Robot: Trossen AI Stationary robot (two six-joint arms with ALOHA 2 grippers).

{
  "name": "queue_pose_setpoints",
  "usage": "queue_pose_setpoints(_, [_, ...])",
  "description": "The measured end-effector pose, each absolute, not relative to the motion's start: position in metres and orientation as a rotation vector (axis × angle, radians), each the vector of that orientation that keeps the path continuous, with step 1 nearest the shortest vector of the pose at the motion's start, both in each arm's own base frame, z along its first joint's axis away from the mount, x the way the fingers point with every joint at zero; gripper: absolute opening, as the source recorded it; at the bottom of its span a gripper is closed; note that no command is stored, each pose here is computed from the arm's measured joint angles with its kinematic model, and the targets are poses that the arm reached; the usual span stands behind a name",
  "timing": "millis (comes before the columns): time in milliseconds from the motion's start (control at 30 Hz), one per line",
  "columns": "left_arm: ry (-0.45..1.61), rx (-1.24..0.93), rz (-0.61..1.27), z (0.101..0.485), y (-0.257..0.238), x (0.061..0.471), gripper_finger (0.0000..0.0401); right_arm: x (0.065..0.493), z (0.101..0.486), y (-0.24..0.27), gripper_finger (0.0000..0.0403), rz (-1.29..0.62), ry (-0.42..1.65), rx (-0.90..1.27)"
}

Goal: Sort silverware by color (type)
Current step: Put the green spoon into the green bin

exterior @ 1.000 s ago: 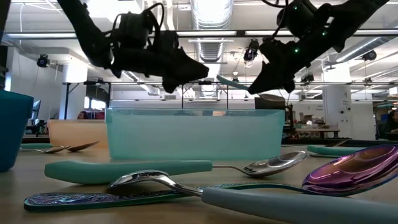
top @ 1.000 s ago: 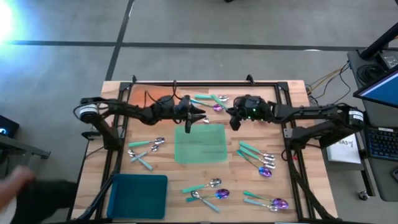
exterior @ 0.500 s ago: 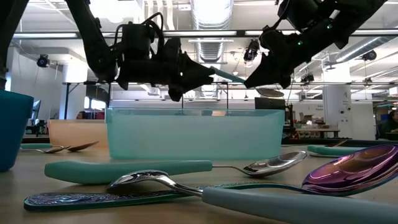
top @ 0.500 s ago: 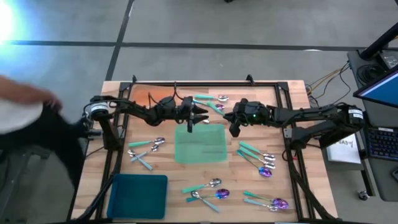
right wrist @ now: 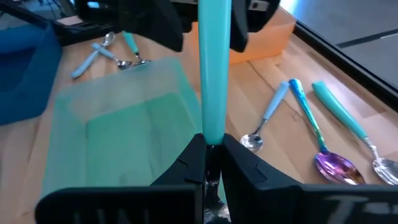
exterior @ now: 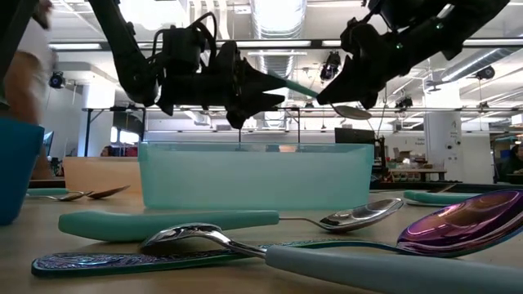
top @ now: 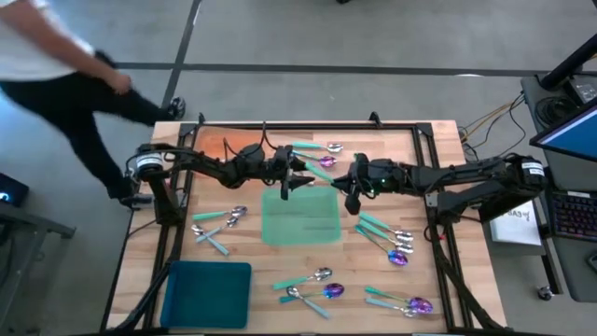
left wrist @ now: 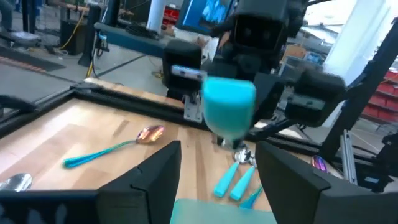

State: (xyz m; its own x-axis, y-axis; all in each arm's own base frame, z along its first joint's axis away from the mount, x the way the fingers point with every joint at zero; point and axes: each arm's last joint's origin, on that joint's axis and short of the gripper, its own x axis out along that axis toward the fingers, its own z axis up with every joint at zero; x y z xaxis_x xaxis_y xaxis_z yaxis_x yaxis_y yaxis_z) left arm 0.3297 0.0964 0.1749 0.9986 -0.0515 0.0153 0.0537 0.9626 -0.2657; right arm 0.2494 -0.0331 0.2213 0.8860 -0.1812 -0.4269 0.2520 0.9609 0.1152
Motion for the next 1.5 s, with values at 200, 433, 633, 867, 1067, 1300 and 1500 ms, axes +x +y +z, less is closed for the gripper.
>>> queue_pose_setpoints(200, [-0.051,-0.253,-0.086,0.18,0.092,0.331,0.0192,0.25,0.222,-0.028,0.0018,-0.199,0.427,0.14])
queue_pose_setpoints(433, [-0.093,-0.237,-0.123,0.184,0.082,0.333,0.0173,0.251,0.223,-0.027,0.0018,-0.17,0.42,0.123])
queue_pose_setpoints(633, [-0.097,-0.233,-0.139,0.185,0.078,0.334,0.0142,0.251,0.223,-0.026,0.0018,-0.146,0.421,0.119])
queue_pose_setpoints(867, [-0.102,-0.231,-0.135,0.185,0.078,0.334,0.0065,0.251,0.224,-0.026,0.0018,-0.139,0.41,0.108])
queue_pose_setpoints(1067, [-0.129,-0.296,-0.143,0.188,0.077,0.333,0.0065,0.253,0.226,-0.026,0.003,-0.145,0.377,0.132])
queue_pose_setpoints(1300, [-0.119,-0.334,-0.173,0.188,0.076,0.333,0.0065,0.252,0.228,-0.026,0.0102,-0.138,0.366,0.129])
queue_pose_setpoints(1500, [-0.117,-0.319,-0.217,0.189,0.074,0.333,0.0065,0.239,0.242,-0.025,0.0148,-0.135,0.353,0.109])
